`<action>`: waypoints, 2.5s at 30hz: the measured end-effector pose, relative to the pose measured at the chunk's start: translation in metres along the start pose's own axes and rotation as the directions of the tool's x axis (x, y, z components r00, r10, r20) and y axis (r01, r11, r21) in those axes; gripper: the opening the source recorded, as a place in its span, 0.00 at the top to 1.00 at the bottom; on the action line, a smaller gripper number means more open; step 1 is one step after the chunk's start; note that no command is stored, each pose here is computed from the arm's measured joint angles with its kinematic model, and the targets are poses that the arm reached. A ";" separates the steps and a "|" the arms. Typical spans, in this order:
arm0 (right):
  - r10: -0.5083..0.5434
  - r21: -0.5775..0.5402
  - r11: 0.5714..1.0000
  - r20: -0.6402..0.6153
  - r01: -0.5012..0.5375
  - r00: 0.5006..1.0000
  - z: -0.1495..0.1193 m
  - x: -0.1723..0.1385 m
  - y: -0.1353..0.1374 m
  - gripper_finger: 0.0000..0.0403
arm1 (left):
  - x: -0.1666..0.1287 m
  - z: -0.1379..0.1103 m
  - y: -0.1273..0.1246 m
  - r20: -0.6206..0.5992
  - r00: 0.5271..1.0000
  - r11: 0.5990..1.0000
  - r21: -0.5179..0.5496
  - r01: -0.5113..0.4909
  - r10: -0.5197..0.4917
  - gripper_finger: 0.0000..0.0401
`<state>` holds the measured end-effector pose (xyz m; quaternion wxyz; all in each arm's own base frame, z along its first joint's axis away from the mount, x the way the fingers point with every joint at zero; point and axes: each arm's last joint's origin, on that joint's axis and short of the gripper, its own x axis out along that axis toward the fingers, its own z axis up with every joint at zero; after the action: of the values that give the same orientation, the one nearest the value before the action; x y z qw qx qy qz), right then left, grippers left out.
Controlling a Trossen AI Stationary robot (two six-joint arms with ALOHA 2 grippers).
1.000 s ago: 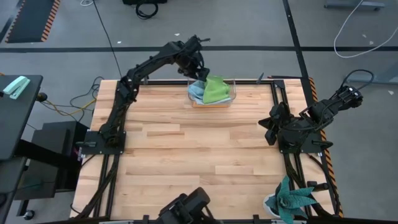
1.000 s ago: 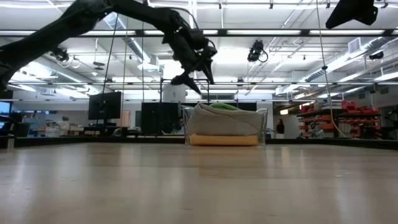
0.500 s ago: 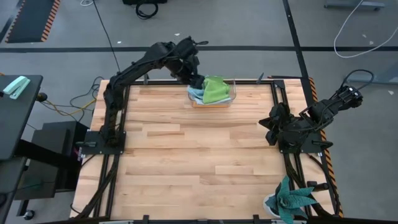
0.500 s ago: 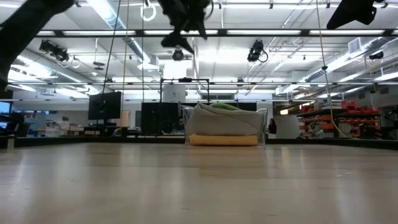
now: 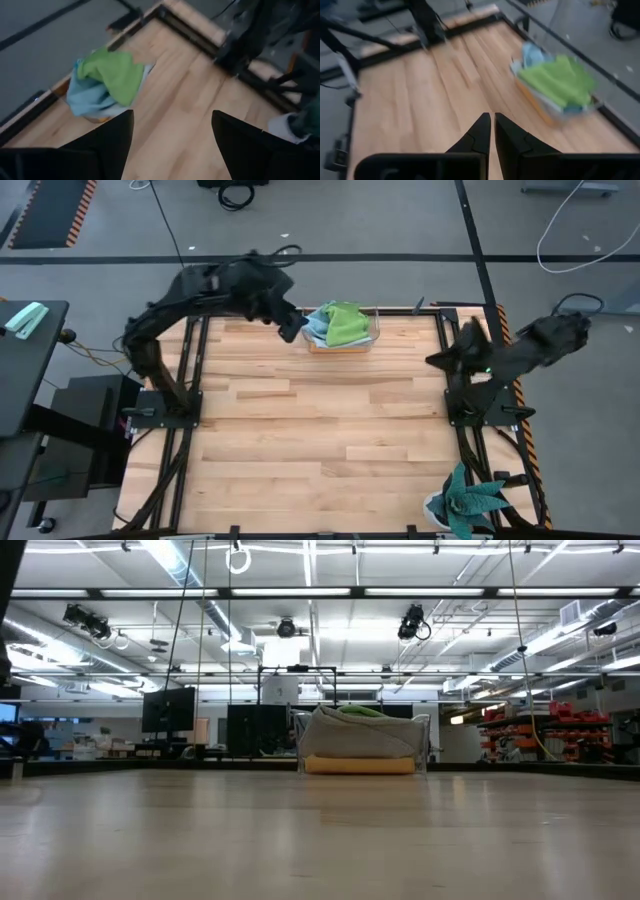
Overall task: Fold microfiber towels
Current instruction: Return to Home Position
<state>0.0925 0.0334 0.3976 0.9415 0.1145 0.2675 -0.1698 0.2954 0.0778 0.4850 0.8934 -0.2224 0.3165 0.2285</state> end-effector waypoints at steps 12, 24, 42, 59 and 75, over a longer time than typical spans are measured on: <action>0.076 -0.012 0.997 0.102 -0.075 0.992 0.029 -0.035 -0.012 0.92 | -0.078 -0.019 -0.031 0.171 0.960 0.973 0.107 0.204 -0.220 0.31; 0.175 -0.135 0.976 0.035 -0.169 0.984 0.026 -0.045 -0.021 0.92 | -0.141 -0.039 -0.020 0.233 0.910 0.929 0.225 0.293 -0.343 0.32; 0.372 0.099 0.898 0.345 -0.428 0.861 -0.008 -0.080 -0.084 0.92 | -0.197 -0.071 -0.002 0.326 0.778 0.819 0.424 0.387 -0.537 0.32; 0.558 0.043 0.739 0.520 -0.673 0.647 -0.047 -0.044 -0.071 0.92 | -0.119 -0.172 0.038 0.565 0.487 0.736 0.392 0.551 -0.666 0.32; 0.566 0.106 0.676 0.559 -0.729 0.606 -0.069 -0.012 -0.055 0.92 | -0.087 -0.237 0.077 0.663 0.337 0.692 0.390 0.607 -0.669 0.32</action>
<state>0.0302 0.0069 0.3396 0.9397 0.3112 -0.0685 0.1243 0.0826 -0.0122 0.3580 0.9610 -0.1758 -0.1980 -0.0797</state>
